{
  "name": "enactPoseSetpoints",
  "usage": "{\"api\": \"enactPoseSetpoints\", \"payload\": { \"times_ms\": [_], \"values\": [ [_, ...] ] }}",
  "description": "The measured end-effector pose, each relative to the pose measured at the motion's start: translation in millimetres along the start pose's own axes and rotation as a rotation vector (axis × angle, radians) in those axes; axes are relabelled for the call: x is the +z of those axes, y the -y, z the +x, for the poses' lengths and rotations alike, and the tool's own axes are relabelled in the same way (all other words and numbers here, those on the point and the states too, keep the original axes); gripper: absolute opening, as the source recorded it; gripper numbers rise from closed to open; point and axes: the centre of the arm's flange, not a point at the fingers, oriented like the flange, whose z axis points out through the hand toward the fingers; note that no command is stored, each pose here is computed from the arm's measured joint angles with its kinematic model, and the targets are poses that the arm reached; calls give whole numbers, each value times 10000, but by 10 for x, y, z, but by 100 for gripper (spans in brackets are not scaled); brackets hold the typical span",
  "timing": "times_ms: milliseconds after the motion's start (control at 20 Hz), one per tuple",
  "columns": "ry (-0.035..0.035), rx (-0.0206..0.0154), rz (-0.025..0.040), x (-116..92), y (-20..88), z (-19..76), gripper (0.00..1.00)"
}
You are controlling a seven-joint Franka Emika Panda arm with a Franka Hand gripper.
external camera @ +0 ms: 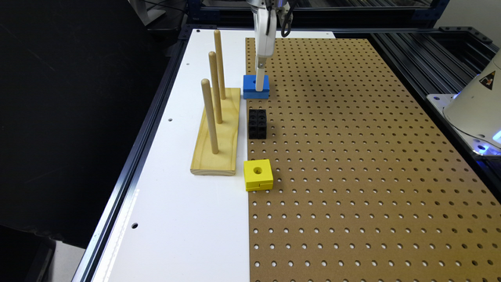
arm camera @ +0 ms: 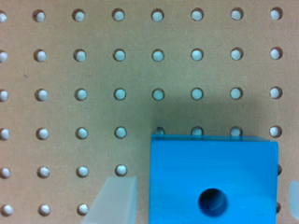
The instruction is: Pick up blue block.
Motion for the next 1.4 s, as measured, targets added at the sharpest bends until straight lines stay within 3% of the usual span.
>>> {"api": "enactPoseSetpoints", "payload": {
  "times_ms": [150, 300, 600, 1050, 1250, 1400],
  "values": [
    [101, 6, -36, 184, -13, -22, 100],
    [96, 13, -11, 333, -18, -30, 100],
    [38, -2, 33, 320, 5, -9, 100],
    [59, -10, 29, 338, 11, -12, 100],
    [15, -23, 70, 337, 44, 21, 100],
    [-96, -40, 191, 344, 163, 144, 100]
  ]
}}
